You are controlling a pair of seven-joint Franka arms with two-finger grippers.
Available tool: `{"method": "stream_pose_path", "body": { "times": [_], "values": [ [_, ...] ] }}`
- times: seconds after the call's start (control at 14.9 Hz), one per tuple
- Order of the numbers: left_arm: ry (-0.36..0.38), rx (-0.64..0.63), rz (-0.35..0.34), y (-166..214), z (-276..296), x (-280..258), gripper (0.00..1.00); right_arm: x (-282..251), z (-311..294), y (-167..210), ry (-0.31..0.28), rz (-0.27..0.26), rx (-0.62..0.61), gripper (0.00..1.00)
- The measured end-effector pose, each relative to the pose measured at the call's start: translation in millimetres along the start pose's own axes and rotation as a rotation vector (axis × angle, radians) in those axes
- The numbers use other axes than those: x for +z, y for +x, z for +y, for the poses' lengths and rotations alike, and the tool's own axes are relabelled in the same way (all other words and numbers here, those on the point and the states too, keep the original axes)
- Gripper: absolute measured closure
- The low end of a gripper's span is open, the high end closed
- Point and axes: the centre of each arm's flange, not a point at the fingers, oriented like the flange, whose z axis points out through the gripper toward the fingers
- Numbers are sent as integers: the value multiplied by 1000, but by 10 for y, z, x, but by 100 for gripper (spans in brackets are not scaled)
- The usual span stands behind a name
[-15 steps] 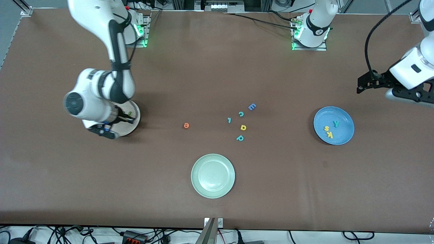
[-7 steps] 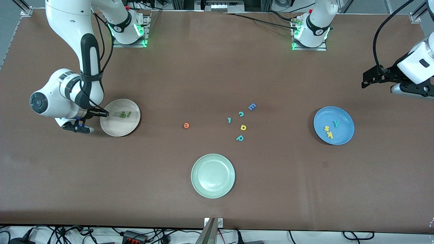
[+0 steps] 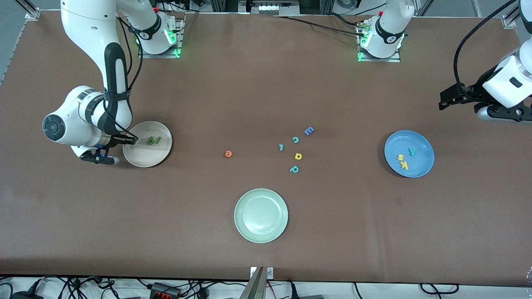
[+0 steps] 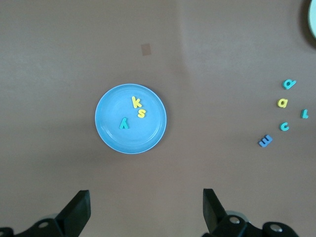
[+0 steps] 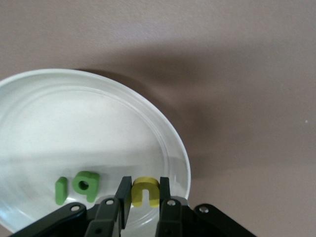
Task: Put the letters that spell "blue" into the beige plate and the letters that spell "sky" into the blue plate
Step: 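Reach the orange e with the right gripper and grasp it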
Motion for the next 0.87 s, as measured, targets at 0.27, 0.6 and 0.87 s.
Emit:
{"method": "stream_pose_path", "body": {
  "times": [0.27, 0.6, 0.87],
  "values": [
    [-25, -4, 21, -4, 11, -149, 0, 67, -180, 20, 21, 4, -12, 68],
    [-26, -8, 5, -5, -6, -133, 0, -129, -357, 184, 19, 42, -46, 22],
    [-27, -12, 4, -2, -22, -131, 0, -698, -950, 409, 56, 94, -149, 0]
  ]
}}
